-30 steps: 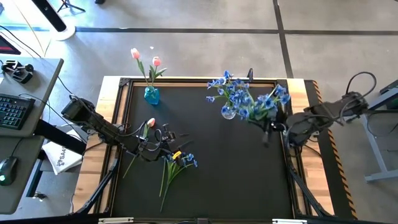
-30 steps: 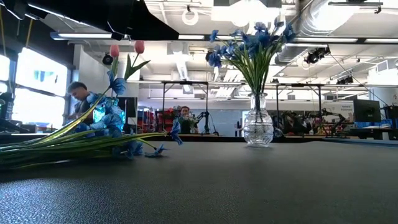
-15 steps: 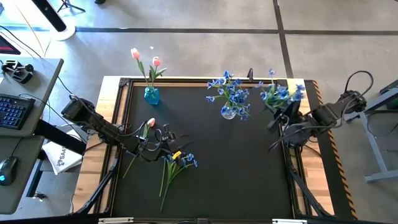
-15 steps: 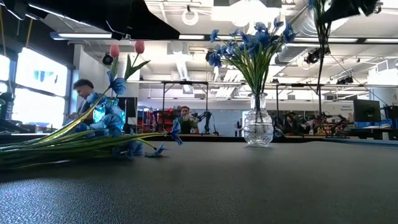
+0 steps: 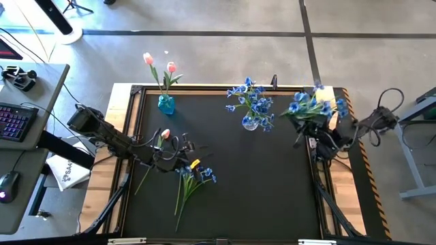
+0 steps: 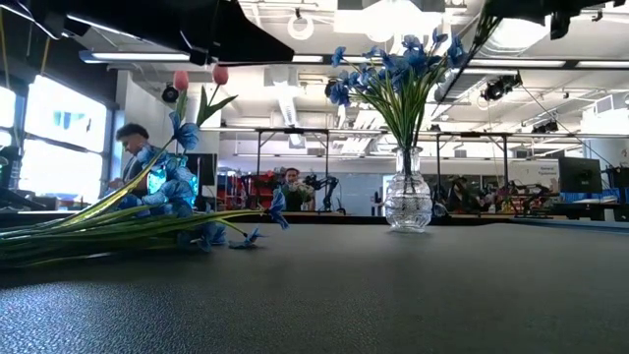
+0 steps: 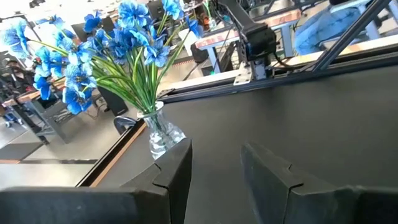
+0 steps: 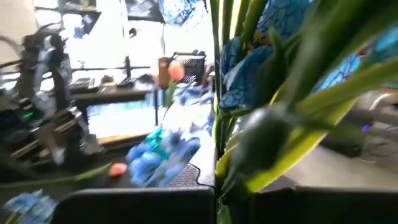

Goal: Sort flowers into vase by color
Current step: Put the blue flowers into the transparent vase

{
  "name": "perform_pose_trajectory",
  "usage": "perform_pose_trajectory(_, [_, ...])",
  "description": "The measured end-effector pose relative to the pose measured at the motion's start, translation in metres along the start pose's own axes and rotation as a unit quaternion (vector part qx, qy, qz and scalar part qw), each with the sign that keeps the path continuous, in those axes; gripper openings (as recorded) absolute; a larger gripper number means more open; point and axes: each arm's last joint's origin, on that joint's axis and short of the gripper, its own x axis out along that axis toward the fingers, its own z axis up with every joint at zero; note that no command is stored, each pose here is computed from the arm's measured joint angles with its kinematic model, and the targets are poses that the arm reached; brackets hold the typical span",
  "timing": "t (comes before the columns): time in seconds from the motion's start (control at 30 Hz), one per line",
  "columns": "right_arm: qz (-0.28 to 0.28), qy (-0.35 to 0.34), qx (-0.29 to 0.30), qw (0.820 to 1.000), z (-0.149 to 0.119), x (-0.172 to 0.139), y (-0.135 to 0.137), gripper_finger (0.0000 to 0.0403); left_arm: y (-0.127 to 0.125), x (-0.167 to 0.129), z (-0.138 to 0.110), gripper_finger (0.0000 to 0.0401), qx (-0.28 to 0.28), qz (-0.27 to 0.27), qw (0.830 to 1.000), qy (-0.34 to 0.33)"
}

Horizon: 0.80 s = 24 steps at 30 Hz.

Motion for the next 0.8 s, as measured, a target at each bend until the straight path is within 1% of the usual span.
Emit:
perform_pose_trajectory(0.17, [-0.030,-0.010,0.005,0.999,0.002,0.008,-0.005,0.0000,0.000,0.000,0.002,0.0127,-0.006,0.000,1.000,-0.007])
perform_pose_trajectory(0.33, [-0.014,-0.003,0.011,1.000,-0.003,0.022,-0.003,0.0000,0.000,0.001,0.005,0.0127,-0.007,0.001,1.000,-0.012])
perform_pose_trajectory(0.43, [-0.032,0.010,0.005,0.999,-0.007,0.032,-0.004,0.0000,0.000,0.002,0.010,0.0127,-0.003,0.002,1.000,-0.016])
perform_pose_trajectory(0.53, [-0.029,0.019,-0.001,0.999,-0.011,0.040,-0.006,0.0000,0.000,0.002,0.014,0.0127,0.002,0.002,1.000,-0.021])
perform_pose_trajectory(0.63, [-0.019,0.024,0.015,0.999,-0.013,0.045,-0.007,0.0000,0.000,0.003,0.016,0.0127,0.001,0.003,1.000,-0.023])
perform_pose_trajectory(0.7, [-0.014,0.027,0.016,0.999,-0.014,0.048,-0.009,0.0000,0.000,0.003,0.016,0.0127,0.001,0.003,1.000,-0.023])
perform_pose_trajectory(0.8, [-0.015,0.030,0.026,0.999,-0.015,0.050,-0.011,0.0000,0.000,0.003,0.016,0.0127,-0.008,0.003,1.000,-0.023])
